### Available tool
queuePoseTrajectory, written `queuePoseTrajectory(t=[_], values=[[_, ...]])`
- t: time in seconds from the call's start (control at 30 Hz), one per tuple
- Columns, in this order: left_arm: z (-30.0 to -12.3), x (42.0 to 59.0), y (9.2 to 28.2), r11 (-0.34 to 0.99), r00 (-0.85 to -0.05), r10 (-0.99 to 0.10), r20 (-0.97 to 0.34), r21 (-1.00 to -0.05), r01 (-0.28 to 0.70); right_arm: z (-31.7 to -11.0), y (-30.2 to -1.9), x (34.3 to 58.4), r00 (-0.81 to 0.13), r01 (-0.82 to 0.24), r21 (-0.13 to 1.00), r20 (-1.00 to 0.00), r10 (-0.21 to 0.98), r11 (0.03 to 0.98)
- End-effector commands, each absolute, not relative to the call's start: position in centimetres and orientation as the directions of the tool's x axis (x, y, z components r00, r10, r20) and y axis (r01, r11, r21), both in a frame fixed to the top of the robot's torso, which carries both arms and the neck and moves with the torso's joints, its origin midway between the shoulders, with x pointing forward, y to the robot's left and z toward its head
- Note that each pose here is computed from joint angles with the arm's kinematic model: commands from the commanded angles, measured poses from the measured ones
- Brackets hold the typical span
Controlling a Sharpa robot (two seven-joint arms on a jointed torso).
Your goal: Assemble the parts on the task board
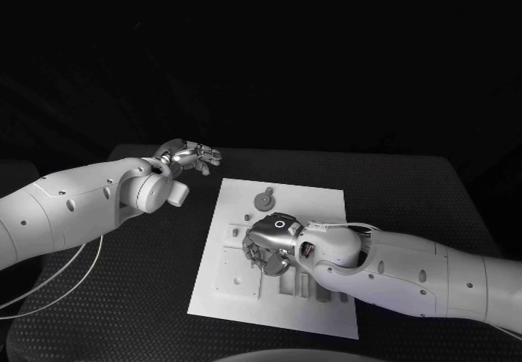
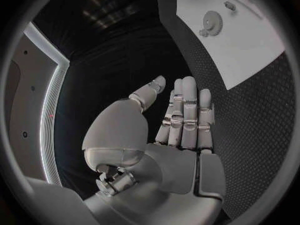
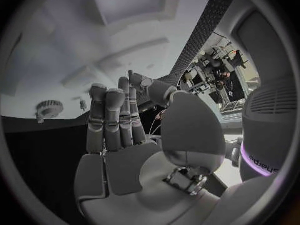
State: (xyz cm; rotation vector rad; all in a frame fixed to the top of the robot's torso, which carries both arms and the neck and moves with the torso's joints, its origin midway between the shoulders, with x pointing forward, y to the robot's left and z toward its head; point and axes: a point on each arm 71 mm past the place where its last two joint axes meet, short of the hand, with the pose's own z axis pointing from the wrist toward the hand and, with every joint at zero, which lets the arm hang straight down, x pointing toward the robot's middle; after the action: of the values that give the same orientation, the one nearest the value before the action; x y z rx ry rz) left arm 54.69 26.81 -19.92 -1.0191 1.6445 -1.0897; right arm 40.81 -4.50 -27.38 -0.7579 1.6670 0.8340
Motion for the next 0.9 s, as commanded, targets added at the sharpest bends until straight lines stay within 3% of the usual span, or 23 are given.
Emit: queuePoseTrajectory(t=[0.03, 0.9], values=[[-19.8, 54.7, 26.6, 0.27, -0.273, -0.936, -0.222, -0.951, -0.151, -27.6, -4.4, 40.8, -0.205, -0.828, 0.12, -0.974, -0.097, 0.548], [-19.9, 54.6, 26.5, 0.271, -0.279, -0.934, -0.222, -0.95, -0.153, -28.7, -4.2, 40.8, -0.219, -0.824, 0.123, -0.969, -0.111, 0.553]])
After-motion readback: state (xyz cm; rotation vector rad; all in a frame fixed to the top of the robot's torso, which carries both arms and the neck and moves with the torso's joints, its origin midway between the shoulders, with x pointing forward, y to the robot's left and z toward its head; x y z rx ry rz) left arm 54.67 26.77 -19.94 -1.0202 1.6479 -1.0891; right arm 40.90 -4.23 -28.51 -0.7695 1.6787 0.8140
